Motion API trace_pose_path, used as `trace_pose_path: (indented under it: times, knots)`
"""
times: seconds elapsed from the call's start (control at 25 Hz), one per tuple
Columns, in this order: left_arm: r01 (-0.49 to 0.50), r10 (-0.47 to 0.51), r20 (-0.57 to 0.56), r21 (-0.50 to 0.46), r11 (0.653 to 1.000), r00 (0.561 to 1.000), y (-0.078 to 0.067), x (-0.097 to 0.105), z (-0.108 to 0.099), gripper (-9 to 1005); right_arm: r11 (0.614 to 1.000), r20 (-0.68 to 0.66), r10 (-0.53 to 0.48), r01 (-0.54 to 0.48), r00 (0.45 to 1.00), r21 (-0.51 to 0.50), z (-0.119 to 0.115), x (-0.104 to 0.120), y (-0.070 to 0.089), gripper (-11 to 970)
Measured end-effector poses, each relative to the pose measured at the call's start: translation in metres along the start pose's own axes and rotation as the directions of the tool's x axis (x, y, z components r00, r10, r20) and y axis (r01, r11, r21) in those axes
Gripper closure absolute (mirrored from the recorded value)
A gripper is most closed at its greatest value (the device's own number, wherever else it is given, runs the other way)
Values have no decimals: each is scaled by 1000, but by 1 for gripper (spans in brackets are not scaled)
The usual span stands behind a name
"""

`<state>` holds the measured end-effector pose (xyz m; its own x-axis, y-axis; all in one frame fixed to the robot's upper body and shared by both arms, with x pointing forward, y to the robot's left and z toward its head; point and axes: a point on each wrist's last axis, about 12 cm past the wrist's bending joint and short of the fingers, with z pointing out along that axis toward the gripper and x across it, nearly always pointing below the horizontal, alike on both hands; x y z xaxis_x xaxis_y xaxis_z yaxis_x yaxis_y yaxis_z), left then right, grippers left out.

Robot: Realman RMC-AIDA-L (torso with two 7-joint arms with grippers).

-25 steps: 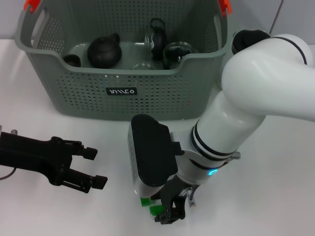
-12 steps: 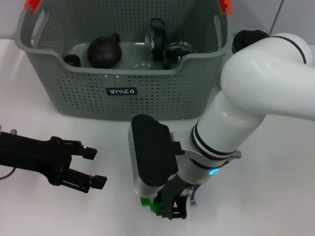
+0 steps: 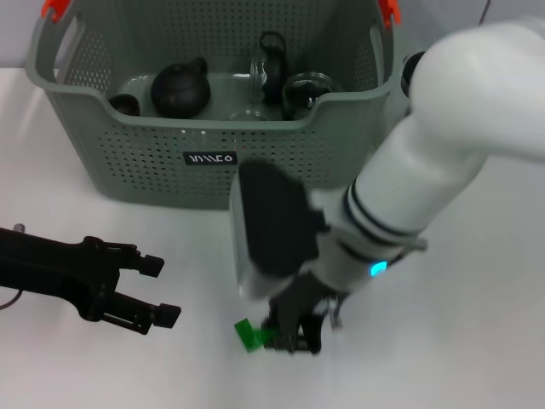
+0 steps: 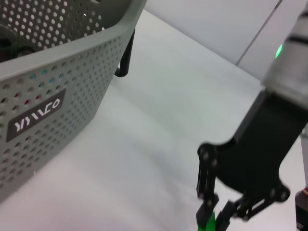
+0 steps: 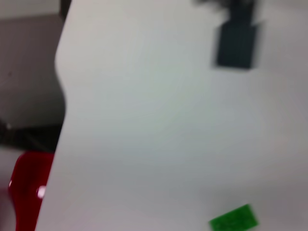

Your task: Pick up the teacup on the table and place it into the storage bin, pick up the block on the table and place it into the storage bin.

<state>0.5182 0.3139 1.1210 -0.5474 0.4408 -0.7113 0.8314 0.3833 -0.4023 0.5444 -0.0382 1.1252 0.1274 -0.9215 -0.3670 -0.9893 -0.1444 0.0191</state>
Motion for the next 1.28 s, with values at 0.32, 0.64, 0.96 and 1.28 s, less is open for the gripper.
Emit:
trace_pose_path:
  times: [0.32, 0.64, 0.96, 1.28]
  knots:
    - [-17, 17, 2, -10, 1000, 1000, 1, -1, -1, 34, 984, 169, 77, -102, 983, 144, -72, -4, -29, 794]
    - [-36, 36, 5, -17, 999, 999, 3, -6, 3, 34, 909, 433, 112, -268, 894, 319, -128, -13, -75, 793]
    - [-55, 55, -26, -10, 998, 998, 4, -9, 5, 37, 820, 467, 188, -400, 864, 410, -120, -2, -118, 743]
    - [-79, 78, -43, -18, 997, 996, 7, -13, -2, 41, 775, 476, 245, -466, 844, 428, -126, 7, -130, 632]
